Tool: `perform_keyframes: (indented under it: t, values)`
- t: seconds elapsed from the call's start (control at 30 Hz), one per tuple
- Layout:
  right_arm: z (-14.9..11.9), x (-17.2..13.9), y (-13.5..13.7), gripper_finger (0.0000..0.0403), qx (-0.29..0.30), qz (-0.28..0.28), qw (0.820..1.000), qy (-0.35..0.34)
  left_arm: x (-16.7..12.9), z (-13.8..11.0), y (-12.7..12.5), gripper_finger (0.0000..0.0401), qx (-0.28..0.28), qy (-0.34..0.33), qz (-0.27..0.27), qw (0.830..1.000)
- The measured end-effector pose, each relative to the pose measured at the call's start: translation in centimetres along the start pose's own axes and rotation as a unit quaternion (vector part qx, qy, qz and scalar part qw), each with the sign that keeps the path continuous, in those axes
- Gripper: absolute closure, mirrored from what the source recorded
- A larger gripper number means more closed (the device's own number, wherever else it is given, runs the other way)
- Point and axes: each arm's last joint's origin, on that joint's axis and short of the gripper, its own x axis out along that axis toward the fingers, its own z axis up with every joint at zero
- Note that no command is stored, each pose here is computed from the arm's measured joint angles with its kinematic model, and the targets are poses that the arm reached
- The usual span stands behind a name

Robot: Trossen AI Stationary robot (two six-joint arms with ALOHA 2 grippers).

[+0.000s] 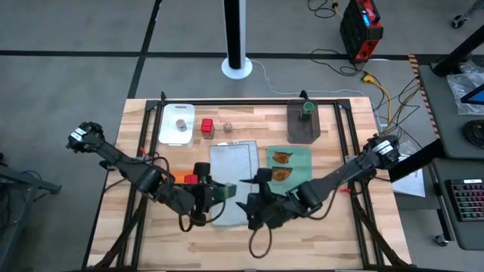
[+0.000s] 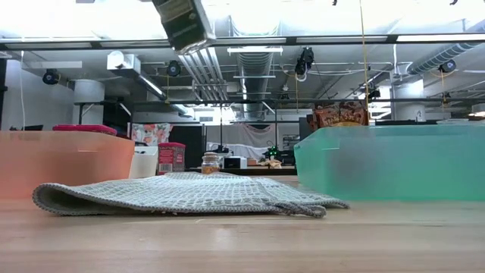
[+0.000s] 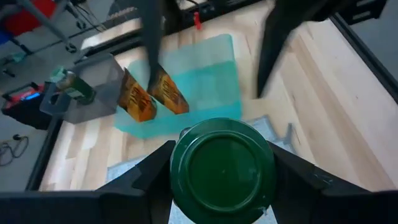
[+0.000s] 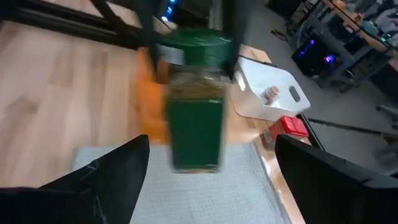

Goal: Sort spices by type
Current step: Put the green seasoning bottle into the black bin

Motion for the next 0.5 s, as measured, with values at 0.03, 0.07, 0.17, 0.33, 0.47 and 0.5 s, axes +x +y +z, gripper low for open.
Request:
perform_keyframes:
  t: [0.03, 0.07, 0.17, 0.33, 0.47, 0.5]
  values:
    - [0.0, 0.3, -0.3, 0.006, 0.002, -0.002, 1.0, 0.003, 0.1, -0.1, 0.1, 0.0217, -0.001, 0.001, 0.0, 1.0]
    - [0.0, 0.6, -0.7, 0.0057, 0.006, 0.003, 1.0, 0.004, 0.3, 0.0, 0.2, 0.0217, -0.004, -0.003, 0.001, 1.0]
    - [0.1, 1.6, -1.6, 0.0053, 0.025, 0.026, 0.999, 0.005, 0.4, 0.2, 0.3, 0.0217, -0.001, -0.013, 0.003, 1.0]
    - [0.0, 2.8, -2.8, 0.006, 0.041, 0.062, 0.997, 0.011, 0.3, 1.1, 0.5, 0.0217, 0.007, -0.038, 0.006, 0.999]
    - [0.0, 3.1, -3.2, 0.0071, 0.036, 0.068, 0.997, 0.012, 0.1, 1.6, 0.6, 0.0217, 0.019, -0.046, 0.008, 0.999]
    - [0.0, 3.1, -3.2, 0.0075, 0.031, 0.067, 0.997, 0.009, 0.1, 1.7, 0.6, 0.0217, 0.021, -0.051, 0.008, 0.998]
